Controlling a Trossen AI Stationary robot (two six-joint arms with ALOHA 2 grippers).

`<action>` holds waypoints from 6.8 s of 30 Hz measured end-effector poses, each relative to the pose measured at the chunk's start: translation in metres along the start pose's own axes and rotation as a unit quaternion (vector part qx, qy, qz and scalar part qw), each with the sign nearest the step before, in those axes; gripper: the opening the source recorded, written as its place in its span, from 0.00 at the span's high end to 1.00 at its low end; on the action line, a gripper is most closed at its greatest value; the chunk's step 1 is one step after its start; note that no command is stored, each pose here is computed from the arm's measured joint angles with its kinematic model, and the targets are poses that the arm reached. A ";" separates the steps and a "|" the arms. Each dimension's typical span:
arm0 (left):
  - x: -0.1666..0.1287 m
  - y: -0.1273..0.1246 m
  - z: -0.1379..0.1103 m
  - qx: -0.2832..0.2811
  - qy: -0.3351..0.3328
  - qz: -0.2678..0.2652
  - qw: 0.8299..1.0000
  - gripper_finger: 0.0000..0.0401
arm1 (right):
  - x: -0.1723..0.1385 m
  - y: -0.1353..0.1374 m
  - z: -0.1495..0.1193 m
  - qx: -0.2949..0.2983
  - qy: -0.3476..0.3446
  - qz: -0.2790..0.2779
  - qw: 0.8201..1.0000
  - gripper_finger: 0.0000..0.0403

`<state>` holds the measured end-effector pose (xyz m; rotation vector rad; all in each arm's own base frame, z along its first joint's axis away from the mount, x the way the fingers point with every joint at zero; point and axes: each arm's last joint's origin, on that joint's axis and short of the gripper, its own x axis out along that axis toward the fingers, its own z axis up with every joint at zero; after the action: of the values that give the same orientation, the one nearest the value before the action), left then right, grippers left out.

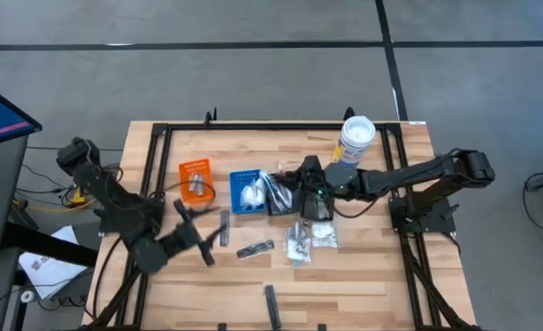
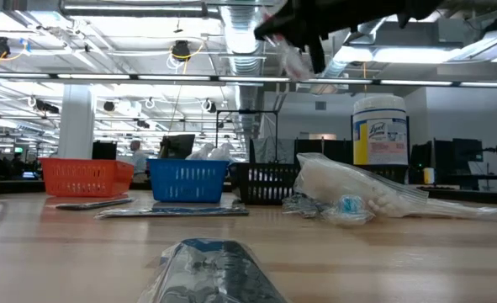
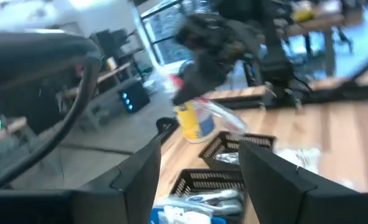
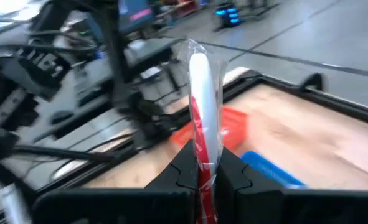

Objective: Pick & Place Travel size toiletries
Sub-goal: Put the orange toothbrush into the left black bin, then put the black comb into the right black bin

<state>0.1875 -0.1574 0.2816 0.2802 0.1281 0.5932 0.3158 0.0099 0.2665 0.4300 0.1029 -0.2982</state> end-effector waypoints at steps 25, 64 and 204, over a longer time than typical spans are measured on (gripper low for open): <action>0.033 0.076 0.004 -0.213 -0.014 -0.035 0.976 0.48 | 0.076 -0.079 -0.056 0.082 0.053 -0.159 0.983 0.98; 0.028 0.073 0.003 -0.204 -0.013 -0.051 0.978 0.48 | 0.038 -0.013 0.011 -0.096 0.103 -0.029 0.990 0.27; -0.031 -0.068 -0.151 -0.136 0.464 -0.236 0.843 1.00 | 0.181 0.140 -0.186 -0.268 0.457 0.117 0.840 1.00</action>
<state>0.1680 -0.1952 0.1191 -0.3404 1.0178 0.2001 0.5245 0.1627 0.1243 -0.0151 1.0451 0.2089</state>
